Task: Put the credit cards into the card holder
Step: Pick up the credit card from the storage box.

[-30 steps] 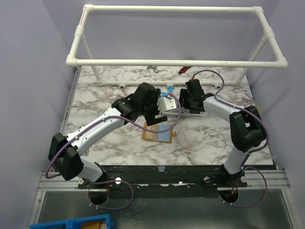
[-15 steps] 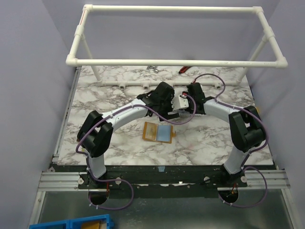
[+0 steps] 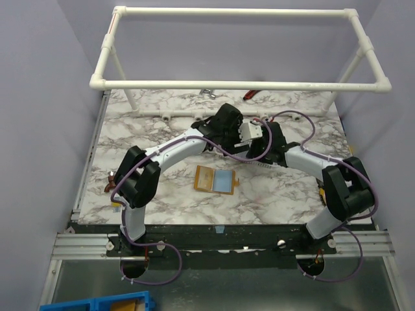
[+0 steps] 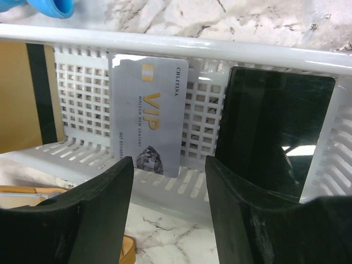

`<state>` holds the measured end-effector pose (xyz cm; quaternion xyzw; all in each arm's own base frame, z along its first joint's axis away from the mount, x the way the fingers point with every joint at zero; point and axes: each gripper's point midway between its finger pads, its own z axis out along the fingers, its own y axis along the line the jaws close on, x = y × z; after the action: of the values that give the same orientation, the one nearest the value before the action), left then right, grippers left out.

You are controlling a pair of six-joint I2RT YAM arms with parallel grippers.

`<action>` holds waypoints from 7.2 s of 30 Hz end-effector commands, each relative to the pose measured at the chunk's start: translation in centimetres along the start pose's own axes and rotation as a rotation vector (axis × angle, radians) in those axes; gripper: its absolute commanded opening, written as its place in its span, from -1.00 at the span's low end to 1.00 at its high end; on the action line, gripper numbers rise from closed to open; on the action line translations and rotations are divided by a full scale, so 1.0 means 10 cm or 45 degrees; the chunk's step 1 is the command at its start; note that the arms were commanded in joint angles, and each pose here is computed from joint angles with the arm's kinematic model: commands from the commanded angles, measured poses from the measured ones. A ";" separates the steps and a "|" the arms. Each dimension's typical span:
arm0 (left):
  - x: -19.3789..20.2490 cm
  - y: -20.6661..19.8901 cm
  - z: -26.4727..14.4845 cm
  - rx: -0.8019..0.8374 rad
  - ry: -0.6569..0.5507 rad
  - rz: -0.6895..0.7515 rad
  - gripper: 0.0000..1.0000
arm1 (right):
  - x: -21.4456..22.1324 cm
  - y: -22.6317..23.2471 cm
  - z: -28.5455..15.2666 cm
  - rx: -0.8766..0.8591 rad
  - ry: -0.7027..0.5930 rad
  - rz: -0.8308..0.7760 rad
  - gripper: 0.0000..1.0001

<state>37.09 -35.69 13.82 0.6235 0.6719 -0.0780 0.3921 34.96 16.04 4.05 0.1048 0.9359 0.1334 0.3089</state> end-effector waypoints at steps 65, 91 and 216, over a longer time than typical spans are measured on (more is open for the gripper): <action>0.05 -0.08 0.59 0.111 -0.003 0.246 0.48 | -0.30 0.29 0.04 -0.402 -0.099 0.341 -0.48; 0.38 -0.02 0.82 0.159 0.173 0.339 -0.41 | -0.33 0.10 0.31 -0.287 -0.131 0.321 -0.12; -0.05 -0.63 0.47 0.599 0.123 0.054 -0.10 | 0.06 0.38 0.05 -0.403 0.064 0.220 -0.19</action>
<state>34.73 -39.44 6.59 0.7038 0.6603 -0.1597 0.2079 34.01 19.26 3.82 0.1431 0.8965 0.3141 0.2779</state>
